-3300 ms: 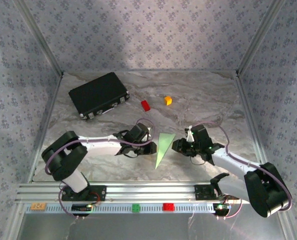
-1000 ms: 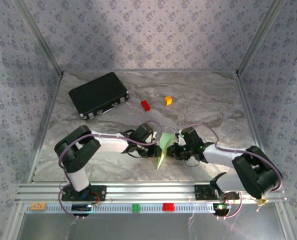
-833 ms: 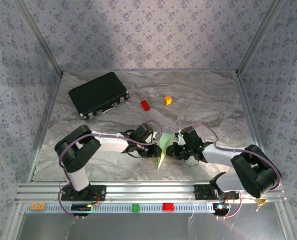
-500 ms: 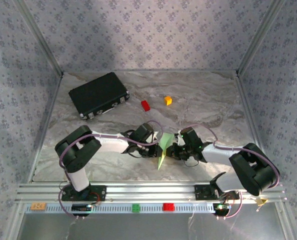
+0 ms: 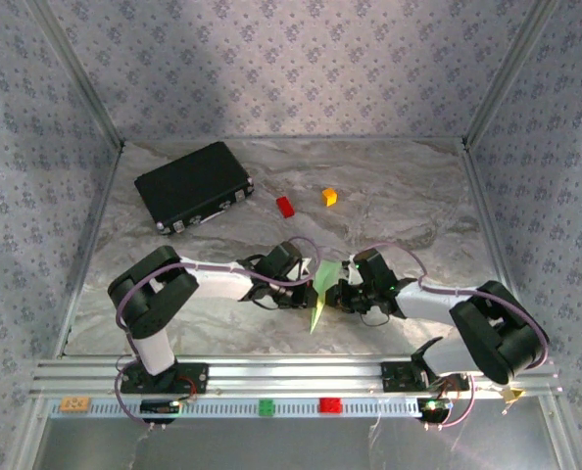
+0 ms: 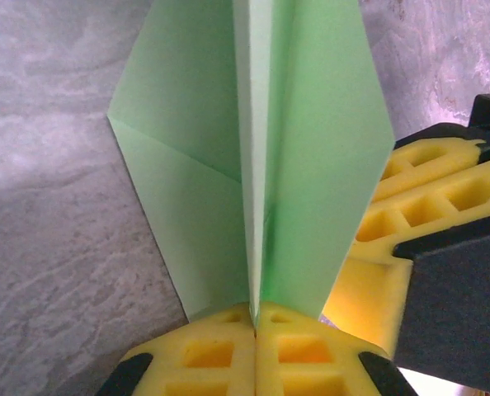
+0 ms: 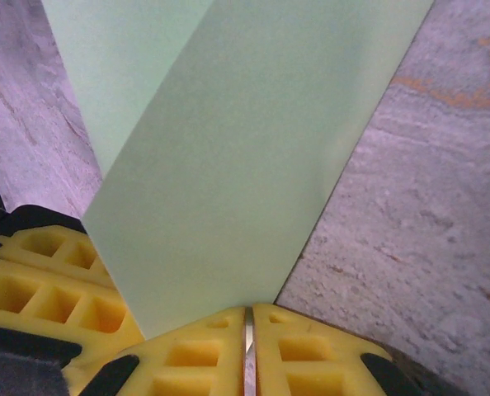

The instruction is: Fold a paper plane with a square sheet of paper (pick it up from the middle)

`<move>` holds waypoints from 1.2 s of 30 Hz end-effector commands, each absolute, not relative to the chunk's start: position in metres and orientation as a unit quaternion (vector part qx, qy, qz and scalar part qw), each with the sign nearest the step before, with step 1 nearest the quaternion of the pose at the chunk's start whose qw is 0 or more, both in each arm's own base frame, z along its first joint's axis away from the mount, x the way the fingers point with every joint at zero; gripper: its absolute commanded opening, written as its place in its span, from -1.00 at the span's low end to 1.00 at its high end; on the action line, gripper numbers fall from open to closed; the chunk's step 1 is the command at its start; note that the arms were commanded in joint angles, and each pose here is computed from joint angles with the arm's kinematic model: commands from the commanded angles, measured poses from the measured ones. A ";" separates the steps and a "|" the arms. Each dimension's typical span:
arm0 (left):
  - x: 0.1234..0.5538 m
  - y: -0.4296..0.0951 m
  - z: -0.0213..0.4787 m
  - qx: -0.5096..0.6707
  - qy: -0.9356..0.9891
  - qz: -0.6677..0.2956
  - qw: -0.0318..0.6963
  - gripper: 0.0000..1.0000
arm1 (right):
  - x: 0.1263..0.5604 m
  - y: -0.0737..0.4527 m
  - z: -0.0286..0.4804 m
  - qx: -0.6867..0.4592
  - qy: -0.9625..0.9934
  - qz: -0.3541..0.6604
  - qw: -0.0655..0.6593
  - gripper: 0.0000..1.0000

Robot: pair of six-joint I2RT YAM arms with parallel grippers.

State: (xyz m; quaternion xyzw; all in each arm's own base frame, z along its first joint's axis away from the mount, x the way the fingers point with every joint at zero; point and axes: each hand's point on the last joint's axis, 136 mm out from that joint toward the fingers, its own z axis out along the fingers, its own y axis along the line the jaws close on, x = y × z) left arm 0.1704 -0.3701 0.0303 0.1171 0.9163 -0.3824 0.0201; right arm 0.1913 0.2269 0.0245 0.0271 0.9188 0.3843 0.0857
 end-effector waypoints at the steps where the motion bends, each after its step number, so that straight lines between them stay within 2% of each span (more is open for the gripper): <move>1: 0.176 -0.372 0.048 0.130 0.919 -0.368 0.050 -0.89 | 0.195 0.220 0.032 0.037 0.920 0.377 0.102 -0.77; 9: 0.199 -0.329 0.069 0.110 0.960 -0.208 0.156 -0.95 | 0.201 0.198 0.042 0.061 0.927 0.343 0.139 -0.76; 15: 0.209 -0.303 0.076 0.091 0.969 -0.115 0.198 -0.96 | 0.204 0.199 0.044 0.065 0.925 0.346 0.141 -0.75; 24: 0.208 -0.292 0.060 0.086 0.978 -0.069 0.180 -0.94 | 0.207 0.202 0.049 0.063 0.923 0.350 0.147 -0.75; 36: 0.202 -0.296 0.044 0.092 0.981 -0.068 0.158 -0.88 | 0.207 0.203 0.047 0.063 0.924 0.349 0.144 -0.74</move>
